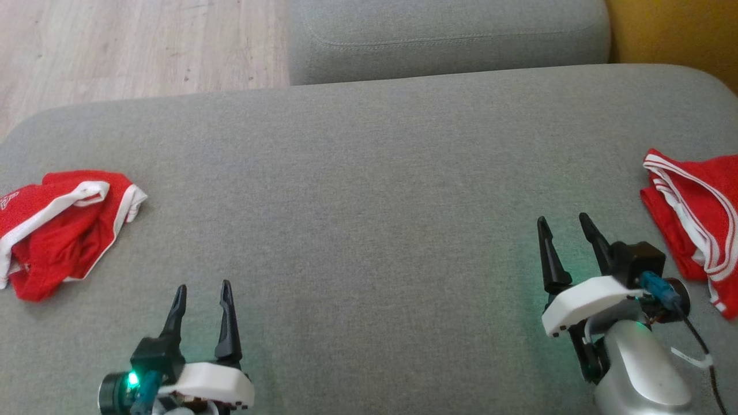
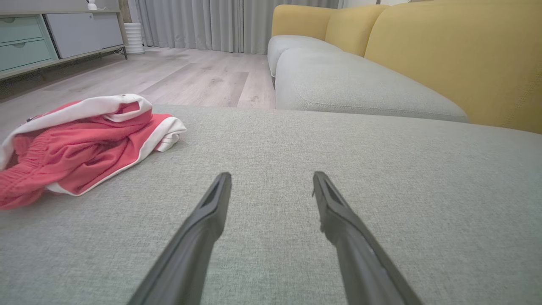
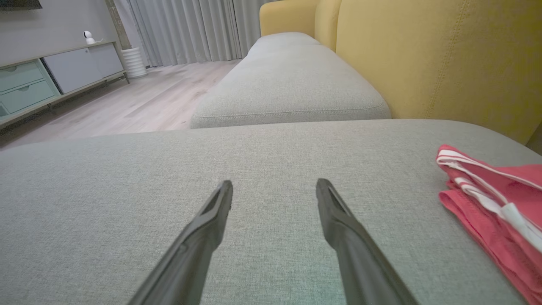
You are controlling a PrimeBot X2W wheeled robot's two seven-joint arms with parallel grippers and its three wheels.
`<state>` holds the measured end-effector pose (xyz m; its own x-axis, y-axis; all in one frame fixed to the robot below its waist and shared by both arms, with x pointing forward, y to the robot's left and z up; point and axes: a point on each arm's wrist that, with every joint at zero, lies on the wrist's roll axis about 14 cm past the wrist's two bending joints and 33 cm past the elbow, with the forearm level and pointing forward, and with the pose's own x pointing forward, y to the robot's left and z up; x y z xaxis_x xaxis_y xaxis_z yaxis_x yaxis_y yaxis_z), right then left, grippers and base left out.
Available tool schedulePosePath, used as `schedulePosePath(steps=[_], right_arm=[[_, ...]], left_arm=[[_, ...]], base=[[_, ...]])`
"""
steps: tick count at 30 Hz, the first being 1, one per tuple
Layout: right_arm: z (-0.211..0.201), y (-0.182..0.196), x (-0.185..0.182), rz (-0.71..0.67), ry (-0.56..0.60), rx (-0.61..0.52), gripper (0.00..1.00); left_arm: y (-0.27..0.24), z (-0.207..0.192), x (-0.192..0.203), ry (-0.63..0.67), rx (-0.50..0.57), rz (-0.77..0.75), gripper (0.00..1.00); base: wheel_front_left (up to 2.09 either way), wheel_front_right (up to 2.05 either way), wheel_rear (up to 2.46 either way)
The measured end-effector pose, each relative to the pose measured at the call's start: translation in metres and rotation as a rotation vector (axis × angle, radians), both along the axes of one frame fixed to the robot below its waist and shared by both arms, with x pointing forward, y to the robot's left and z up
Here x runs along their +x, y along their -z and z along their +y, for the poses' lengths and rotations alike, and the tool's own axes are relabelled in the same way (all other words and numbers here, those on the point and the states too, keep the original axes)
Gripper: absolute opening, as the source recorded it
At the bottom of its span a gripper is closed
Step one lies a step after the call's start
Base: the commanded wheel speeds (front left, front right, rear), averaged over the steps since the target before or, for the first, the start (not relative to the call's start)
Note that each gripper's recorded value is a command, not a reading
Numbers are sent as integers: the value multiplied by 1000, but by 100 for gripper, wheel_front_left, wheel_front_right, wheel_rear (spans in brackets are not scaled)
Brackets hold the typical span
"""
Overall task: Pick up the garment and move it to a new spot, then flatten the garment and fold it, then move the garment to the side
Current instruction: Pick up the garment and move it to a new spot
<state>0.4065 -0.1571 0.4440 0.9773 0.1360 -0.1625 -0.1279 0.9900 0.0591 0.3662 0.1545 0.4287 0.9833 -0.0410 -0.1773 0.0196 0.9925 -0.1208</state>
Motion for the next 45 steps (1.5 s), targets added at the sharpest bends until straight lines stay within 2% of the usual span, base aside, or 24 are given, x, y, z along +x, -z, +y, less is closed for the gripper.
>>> schedulePosePath(steps=[5, 12, 22, 26, 29, 35, 40, 45], right_arm=[[9, 1, 3, 3, -23, 0, 100], [61, 6, 15, 13, -168, 4, 100], [173, 16, 15, 49, -469, 31, 100], [201, 17, 9, 54, -549, 33, 100], [205, 18, 7, 58, -563, 37, 100], [196, 26, 11, 79, -532, 52, 100], [187, 30, 30, 68, -498, 68, 100], [180, 20, 54, 12, -461, 96, 100]], left_arm=[[-3, 6, -2, -19, 0, -10, 100], [-3, 44, -22, -150, -5, -8, 100], [11, 127, -100, -464, 3, 46, 100], [13, 140, -121, -515, -4, 53, 100], [11, 149, -125, -540, -4, 47, 100], [-8, 158, -104, -518, 12, -15, 100], [-76, 182, -29, -464, 82, -209, 100], [-95, 192, 30, -415, 79, -244, 100]], base=[[0, 0, 0], [0, 0, 0], [0, 0, 0], [0, 0, 0], [0, 0, 0], [0, 0, 0], [0, 0, 0], [0, 0, 0]])
